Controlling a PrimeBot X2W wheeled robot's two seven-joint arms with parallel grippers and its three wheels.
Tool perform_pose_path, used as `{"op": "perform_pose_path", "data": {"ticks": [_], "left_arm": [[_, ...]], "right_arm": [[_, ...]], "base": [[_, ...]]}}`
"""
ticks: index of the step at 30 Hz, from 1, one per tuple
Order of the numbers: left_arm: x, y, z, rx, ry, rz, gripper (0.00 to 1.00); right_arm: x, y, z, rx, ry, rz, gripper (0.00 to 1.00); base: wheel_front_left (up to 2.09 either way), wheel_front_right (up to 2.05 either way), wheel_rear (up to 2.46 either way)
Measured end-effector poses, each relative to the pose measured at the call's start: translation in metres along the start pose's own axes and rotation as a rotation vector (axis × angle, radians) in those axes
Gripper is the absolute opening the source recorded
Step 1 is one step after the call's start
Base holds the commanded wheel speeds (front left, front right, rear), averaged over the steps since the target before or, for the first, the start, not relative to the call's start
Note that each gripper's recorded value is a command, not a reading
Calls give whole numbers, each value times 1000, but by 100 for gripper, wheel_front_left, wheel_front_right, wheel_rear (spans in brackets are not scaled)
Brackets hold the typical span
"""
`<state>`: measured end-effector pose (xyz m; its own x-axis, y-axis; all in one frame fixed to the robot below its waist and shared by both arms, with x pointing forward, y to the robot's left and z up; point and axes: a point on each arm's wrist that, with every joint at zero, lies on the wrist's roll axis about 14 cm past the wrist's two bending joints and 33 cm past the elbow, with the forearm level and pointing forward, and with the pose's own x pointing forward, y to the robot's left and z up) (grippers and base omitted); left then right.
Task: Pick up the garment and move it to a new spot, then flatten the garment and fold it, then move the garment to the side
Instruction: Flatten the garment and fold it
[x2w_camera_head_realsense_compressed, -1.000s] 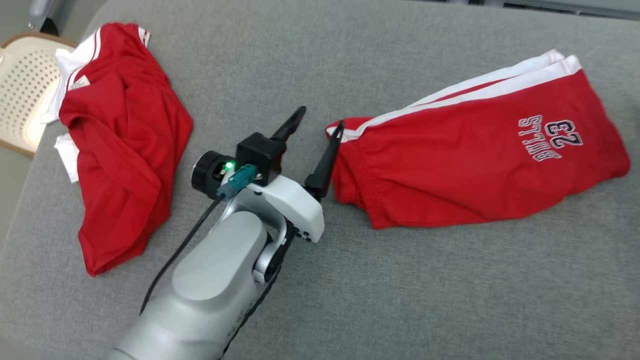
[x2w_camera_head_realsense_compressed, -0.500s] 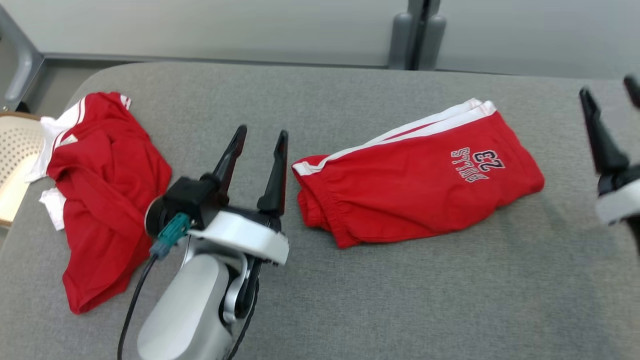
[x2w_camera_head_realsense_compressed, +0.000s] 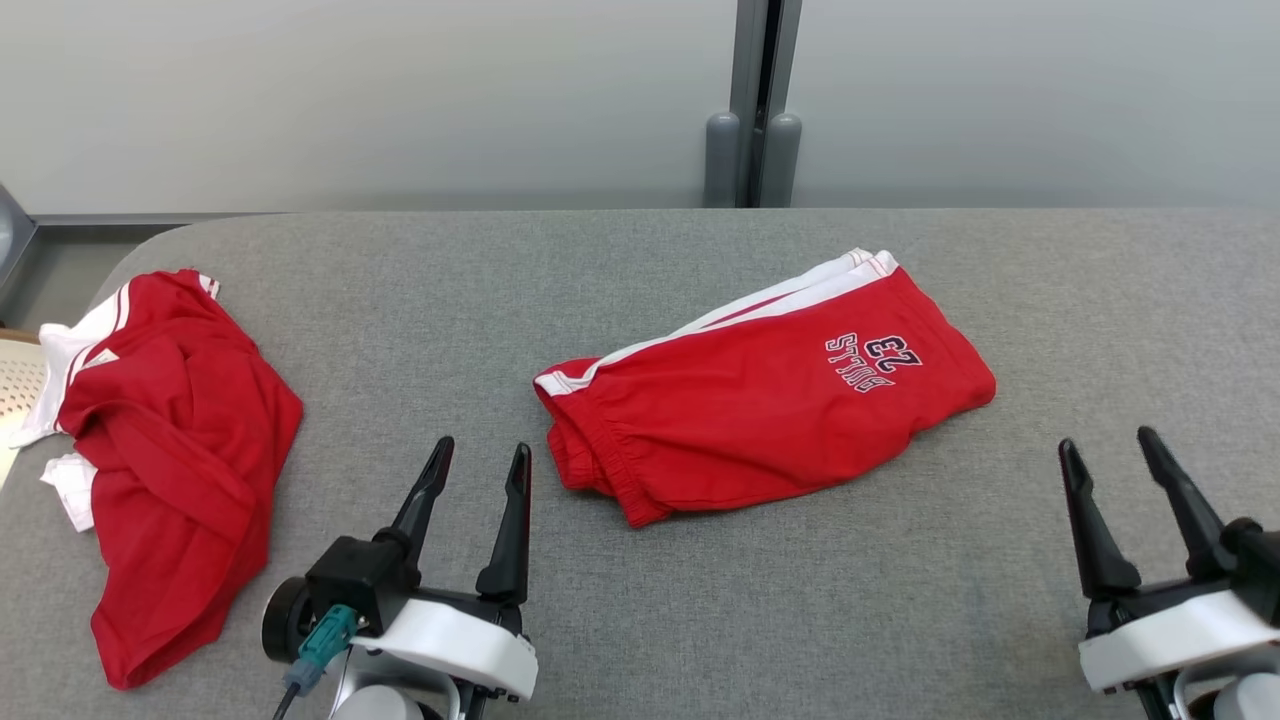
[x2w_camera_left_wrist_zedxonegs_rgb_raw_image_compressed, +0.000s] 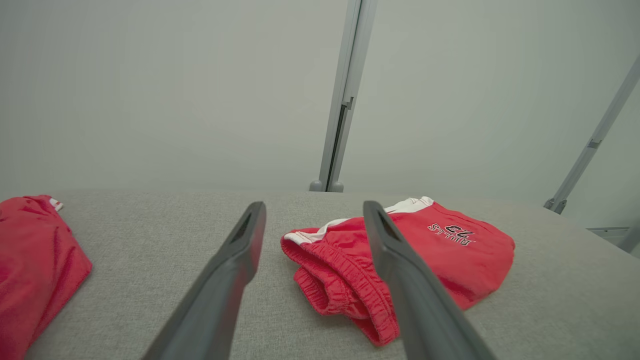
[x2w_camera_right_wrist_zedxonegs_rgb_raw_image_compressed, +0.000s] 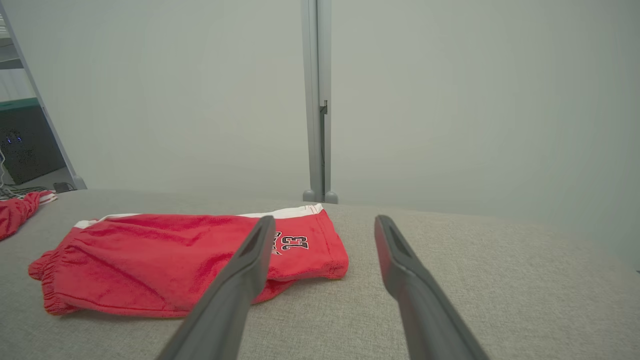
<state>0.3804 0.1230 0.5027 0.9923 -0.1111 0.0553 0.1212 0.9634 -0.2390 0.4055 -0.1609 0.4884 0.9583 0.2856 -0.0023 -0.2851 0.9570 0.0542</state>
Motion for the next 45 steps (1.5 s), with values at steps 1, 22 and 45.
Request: {"op": "perform_pose_path", "data": {"ticks": [1,22,45], "left_arm": [[-2,0,-2,-1,5,1,100],[-2,5,-13,-48,40,40,100],[-19,51,-14,-67,58,240,100]], "right_arm": [[-4,1,-2,-11,7,-1,100],[41,7,-44,662,176,-101,100],[129,18,-129,790,602,-82,100]], "base": [[0,0,0],[0,0,0],[0,0,0]]}}
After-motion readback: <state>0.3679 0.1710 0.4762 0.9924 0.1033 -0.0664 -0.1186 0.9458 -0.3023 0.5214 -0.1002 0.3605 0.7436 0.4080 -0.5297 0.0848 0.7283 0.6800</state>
